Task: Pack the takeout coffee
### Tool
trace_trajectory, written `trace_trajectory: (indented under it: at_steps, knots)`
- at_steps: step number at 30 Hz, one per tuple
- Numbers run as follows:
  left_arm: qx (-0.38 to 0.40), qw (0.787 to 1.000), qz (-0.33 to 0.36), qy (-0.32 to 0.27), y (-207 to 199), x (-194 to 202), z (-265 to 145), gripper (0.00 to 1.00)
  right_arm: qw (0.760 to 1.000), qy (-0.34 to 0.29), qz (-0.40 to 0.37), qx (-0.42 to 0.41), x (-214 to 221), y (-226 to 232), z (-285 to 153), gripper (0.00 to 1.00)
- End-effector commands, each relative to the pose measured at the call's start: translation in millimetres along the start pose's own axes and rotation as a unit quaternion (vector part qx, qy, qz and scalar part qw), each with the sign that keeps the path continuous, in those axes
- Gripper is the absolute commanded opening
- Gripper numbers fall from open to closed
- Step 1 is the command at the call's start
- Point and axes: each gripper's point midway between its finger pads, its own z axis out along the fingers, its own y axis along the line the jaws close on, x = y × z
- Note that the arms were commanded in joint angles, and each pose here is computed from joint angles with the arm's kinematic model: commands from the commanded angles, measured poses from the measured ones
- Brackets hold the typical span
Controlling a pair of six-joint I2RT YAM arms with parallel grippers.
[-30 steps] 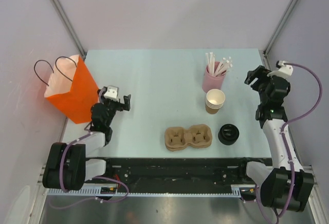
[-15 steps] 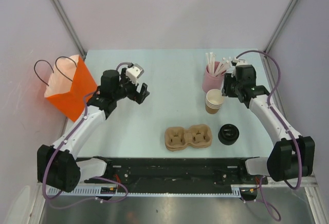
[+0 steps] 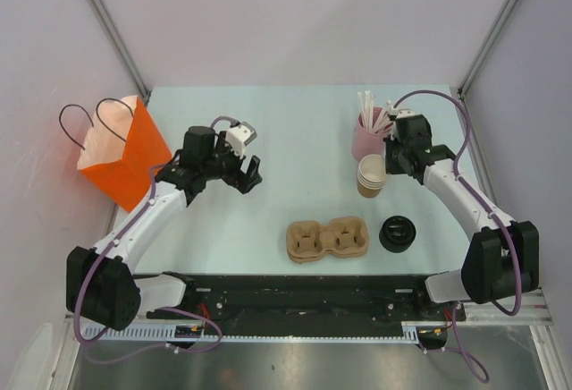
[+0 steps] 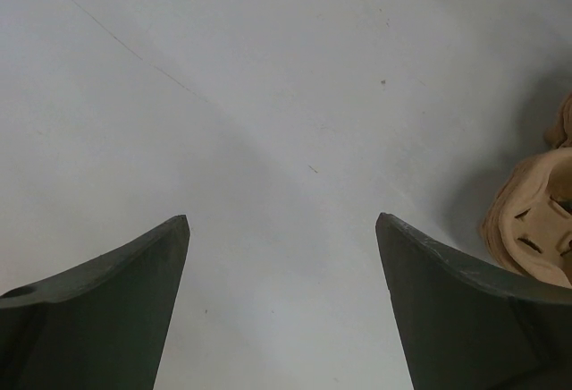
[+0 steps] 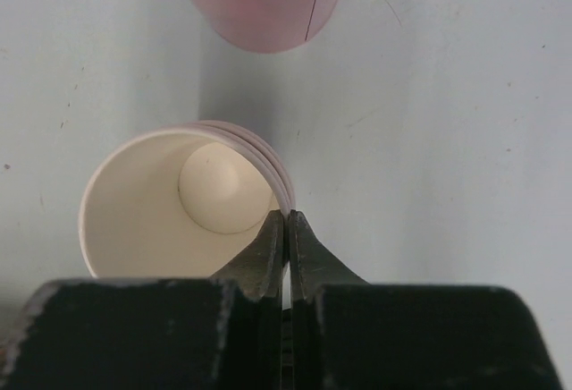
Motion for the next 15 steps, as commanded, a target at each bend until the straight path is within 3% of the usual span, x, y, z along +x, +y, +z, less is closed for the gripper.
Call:
trace_trajectory:
  at_steps: [1, 11, 15]
  knots:
    - [0.011, 0.999, 0.034, -0.021, -2.9, -21.0, -3.3, 0.91, 0.998, -0.045, -0.023, 0.025, -26.7, 1.2, -16.6, 0.00]
    - [0.022, 0.998, 0.048, -0.013, -9.5, -20.9, -0.1, 0.91, 0.996, -0.080, -0.027, 0.023, -41.9, 4.4, -36.1, 0.00]
    - [0.028, 0.998, 0.051, -0.011, -13.1, -22.9, 1.1, 0.91, 0.996, -0.084, -0.019, -0.019, -45.8, 11.1, -37.6, 0.00]
